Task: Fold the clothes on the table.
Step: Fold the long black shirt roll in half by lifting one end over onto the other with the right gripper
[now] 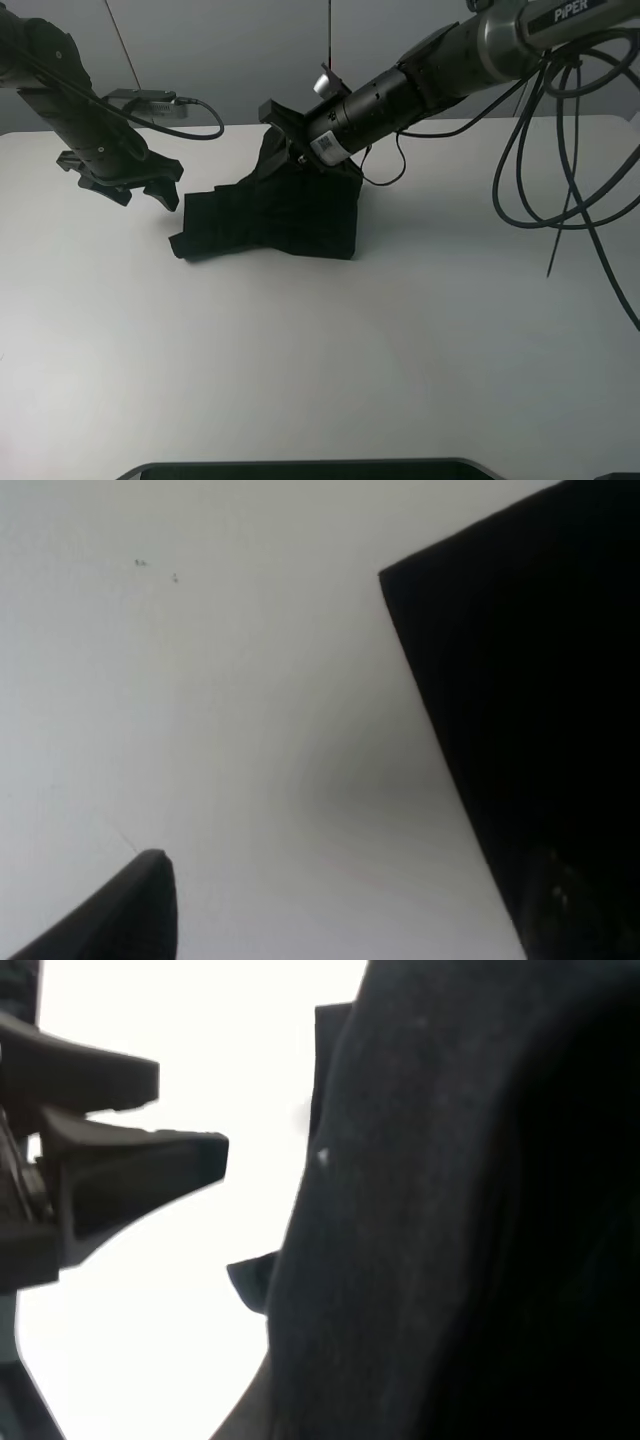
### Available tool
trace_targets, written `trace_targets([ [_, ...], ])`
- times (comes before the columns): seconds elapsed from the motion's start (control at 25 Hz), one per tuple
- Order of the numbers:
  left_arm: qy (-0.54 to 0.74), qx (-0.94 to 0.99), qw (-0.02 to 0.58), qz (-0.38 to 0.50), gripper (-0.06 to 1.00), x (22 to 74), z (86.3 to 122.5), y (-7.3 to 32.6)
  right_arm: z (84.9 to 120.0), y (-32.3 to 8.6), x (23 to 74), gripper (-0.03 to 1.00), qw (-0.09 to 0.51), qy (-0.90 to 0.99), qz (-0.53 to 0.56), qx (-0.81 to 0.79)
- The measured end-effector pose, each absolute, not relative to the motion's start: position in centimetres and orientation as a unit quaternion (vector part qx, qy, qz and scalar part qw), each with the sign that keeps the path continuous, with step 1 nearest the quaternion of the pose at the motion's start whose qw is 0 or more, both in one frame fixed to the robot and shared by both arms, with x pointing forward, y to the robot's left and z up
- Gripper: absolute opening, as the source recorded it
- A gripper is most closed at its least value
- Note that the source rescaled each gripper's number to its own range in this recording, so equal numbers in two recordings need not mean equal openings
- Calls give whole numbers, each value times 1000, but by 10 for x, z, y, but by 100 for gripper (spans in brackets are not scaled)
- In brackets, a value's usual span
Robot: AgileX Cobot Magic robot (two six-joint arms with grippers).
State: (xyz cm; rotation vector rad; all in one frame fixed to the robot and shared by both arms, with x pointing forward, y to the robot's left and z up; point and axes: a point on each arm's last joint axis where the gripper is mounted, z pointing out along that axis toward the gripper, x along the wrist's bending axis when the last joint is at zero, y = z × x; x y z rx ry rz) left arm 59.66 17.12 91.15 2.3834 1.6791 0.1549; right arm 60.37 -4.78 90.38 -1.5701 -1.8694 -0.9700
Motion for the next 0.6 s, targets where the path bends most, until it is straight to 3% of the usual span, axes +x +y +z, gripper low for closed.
trace_targets([
  [0.32,571,811,113,55,94,597,912,171,896,-27,597,13,211,-713,-375,-554],
  [0.4,572,811,113,54,94,597,912,171,896,-25,596,19,207,-718,-379,-546],
  [0.44,572,811,114,55,94,597,912,171,897,-24,597,30,207,-719,-385,-540],
  [0.6,573,809,117,55,94,598,912,171,902,-20,595,90,219,-726,-414,-503],
])
